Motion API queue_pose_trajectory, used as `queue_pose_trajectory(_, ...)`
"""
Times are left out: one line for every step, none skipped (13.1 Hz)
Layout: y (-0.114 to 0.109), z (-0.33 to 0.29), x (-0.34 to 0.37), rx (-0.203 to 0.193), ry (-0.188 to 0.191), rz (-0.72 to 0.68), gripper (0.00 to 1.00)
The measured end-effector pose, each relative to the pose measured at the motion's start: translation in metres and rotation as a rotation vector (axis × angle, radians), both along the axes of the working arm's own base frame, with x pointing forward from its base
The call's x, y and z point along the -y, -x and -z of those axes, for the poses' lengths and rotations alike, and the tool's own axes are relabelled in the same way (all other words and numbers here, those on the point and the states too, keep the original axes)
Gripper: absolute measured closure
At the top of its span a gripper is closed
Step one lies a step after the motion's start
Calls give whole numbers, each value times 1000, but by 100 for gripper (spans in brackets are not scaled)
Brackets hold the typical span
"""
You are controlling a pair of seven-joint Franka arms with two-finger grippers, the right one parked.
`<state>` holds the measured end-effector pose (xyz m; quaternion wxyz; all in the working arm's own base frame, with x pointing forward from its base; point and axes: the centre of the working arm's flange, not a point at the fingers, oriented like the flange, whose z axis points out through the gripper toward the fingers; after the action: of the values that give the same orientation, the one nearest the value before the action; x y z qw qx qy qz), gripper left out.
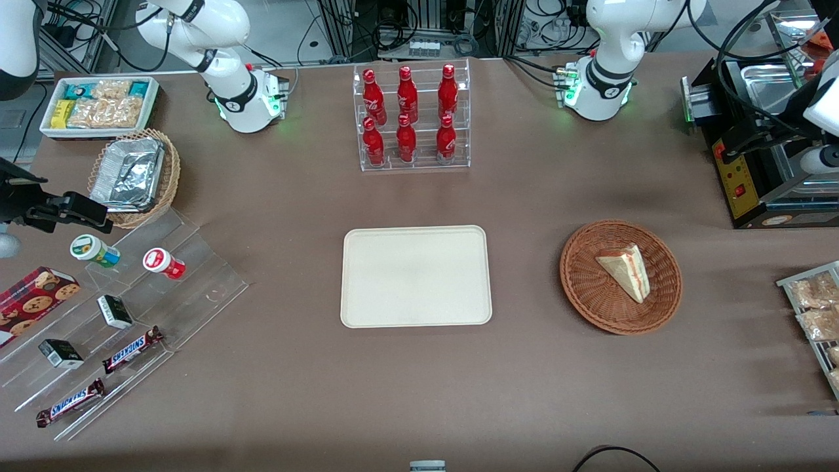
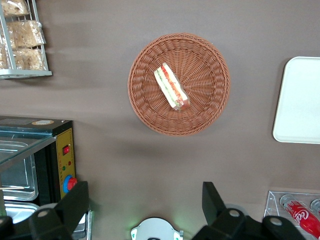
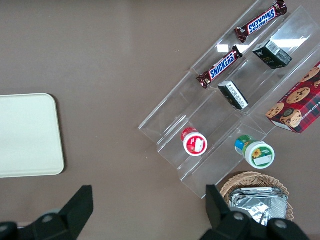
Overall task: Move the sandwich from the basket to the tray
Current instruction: 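Move the left gripper over the wicker basket toward the sandwich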
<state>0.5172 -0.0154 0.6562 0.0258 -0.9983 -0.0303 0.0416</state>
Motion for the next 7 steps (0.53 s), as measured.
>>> queue_pose_trajectory(0, 0, 1, 0, 0, 1, 0)
queue_pose_trajectory(-1, 2, 1, 1, 0, 3, 0)
queue_pose_trajectory(-4, 8, 2, 8, 0, 5, 0)
queue_pose_trajectory(-8, 17, 3, 14, 0, 8, 0)
queue_pose_trajectory(-11, 30, 4, 10, 0, 9, 0)
queue_pose_trajectory(-14, 47, 4, 2, 0, 8, 0)
queue_pose_trajectory(-18, 67, 4, 3, -1, -3, 0)
